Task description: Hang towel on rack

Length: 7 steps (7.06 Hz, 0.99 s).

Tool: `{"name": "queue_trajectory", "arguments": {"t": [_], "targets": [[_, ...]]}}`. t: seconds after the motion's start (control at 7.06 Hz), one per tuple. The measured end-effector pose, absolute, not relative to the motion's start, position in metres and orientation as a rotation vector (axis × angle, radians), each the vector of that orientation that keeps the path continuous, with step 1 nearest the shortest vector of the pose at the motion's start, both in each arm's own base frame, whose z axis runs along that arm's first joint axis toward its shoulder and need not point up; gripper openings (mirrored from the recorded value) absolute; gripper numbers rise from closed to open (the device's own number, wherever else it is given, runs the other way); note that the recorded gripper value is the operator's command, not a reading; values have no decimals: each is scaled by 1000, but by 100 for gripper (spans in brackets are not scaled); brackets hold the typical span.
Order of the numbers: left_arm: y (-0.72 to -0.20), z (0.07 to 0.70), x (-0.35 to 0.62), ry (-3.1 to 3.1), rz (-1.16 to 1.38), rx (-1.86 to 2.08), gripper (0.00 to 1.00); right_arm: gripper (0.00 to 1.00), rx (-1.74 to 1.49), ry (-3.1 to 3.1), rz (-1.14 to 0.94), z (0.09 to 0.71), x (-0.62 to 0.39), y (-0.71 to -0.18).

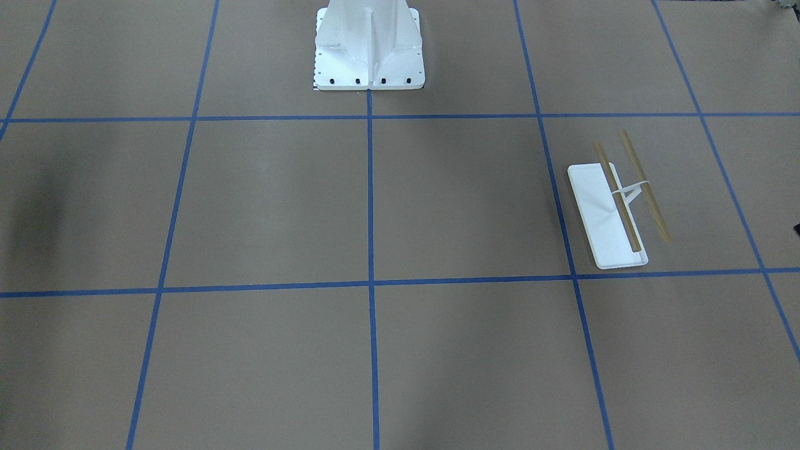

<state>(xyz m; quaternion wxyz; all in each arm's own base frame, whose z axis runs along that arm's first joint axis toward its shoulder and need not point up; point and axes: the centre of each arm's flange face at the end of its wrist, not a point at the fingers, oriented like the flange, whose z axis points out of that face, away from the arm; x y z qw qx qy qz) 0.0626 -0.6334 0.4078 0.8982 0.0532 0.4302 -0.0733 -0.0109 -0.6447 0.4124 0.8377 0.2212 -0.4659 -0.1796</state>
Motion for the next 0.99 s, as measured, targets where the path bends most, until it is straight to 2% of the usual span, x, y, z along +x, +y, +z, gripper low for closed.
{"name": "queue_trajectory", "arguments": {"t": [0.43, 0.99], "targets": [[-633, 300, 209, 1039, -183, 78, 98, 0, 468, -986, -292, 274, -157, -601], [-593, 158, 359, 1361, -373, 9, 98, 0, 521, -969, -245, 208, -293, -505]]}}
